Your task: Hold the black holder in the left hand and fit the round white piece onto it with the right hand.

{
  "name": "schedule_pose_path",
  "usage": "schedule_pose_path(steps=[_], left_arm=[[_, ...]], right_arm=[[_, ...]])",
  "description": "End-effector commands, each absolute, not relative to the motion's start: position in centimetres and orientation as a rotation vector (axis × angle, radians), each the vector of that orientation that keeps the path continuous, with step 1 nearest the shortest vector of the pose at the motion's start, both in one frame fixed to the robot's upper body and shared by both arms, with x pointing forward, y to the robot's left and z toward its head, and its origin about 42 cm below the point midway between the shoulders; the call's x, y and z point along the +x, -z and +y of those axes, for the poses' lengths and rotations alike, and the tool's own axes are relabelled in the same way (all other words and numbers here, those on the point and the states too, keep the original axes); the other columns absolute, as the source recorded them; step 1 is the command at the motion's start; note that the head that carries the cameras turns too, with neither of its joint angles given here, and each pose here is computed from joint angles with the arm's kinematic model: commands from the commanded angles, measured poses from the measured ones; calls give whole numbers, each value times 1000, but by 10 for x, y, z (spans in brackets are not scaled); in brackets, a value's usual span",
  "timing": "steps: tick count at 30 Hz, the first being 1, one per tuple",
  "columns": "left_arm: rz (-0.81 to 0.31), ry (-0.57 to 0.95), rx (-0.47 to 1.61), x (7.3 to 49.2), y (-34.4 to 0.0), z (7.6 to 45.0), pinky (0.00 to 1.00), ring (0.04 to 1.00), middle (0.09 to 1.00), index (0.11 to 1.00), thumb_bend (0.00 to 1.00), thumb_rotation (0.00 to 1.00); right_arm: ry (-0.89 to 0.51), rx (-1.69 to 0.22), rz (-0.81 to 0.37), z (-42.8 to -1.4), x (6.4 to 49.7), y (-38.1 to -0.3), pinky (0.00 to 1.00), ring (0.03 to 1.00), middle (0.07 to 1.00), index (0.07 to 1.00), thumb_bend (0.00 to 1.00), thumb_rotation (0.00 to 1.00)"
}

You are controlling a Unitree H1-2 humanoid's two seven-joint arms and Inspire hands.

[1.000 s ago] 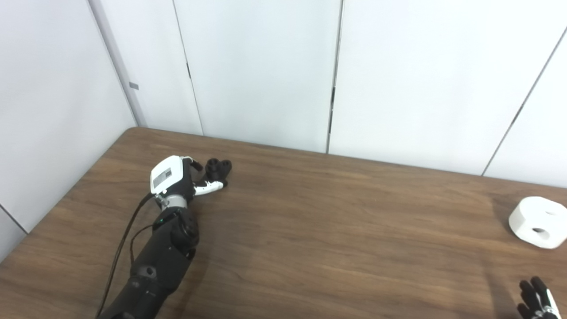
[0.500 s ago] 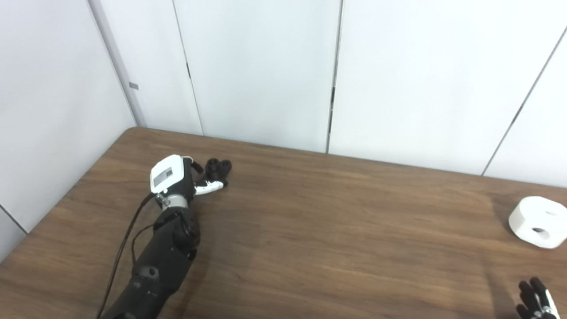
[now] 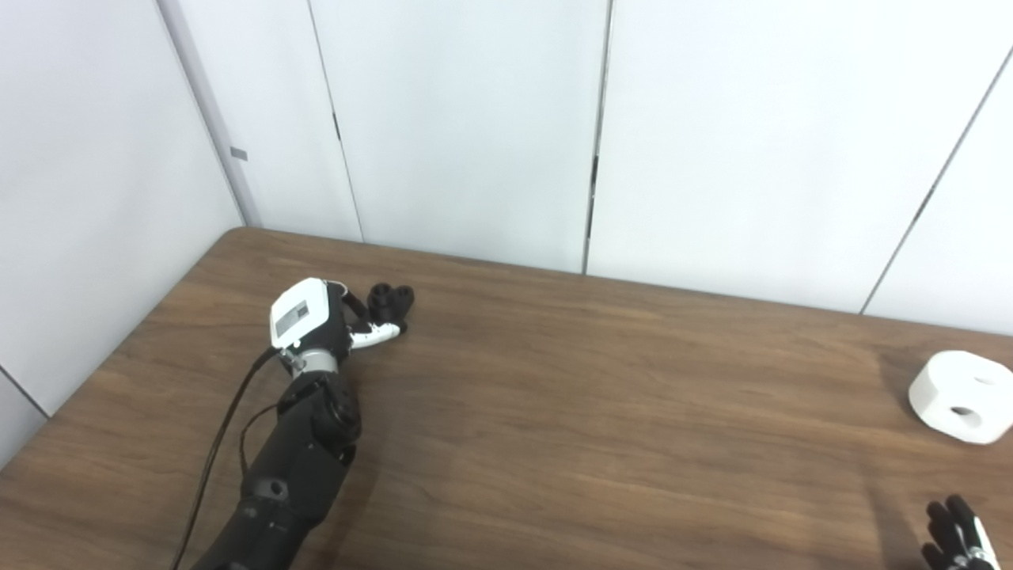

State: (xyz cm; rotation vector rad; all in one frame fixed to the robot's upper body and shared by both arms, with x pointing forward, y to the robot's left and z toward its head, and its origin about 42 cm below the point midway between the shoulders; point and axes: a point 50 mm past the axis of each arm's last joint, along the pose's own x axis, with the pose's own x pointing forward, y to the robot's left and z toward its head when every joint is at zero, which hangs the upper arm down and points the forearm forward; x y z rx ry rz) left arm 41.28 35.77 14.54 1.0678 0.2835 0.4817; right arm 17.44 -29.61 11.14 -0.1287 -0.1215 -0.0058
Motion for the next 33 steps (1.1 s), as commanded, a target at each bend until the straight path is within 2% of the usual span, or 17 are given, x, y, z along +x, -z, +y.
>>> schedule_pose_path(steps=[1,8,16,27,33], left_arm=[[270,-483,1065,416,-156,361,1000,893,776,483,526,56],[275,-453,1078,418,-155,361,998,867,757,484,523,48],[289,-442,1036,421,-153,359,991,885,774,485,521,45],[282,-368,1050,417,-152,355,978,883,774,485,521,46],[211,-314,1014,402,-156,348,930,859,764,484,521,46]], right_arm=[[31,-107,-82,-291,166,-98,1000,1000,971,1000,611,1000],[42,-105,-83,-291,167,-96,1000,1000,973,1000,615,1000],[40,-99,-92,-291,169,-95,1000,1000,969,1000,577,1000],[40,-91,-97,-289,172,-93,1000,1000,961,1000,582,1000],[40,-90,-91,-288,173,-93,1000,1000,960,1000,595,1000]])
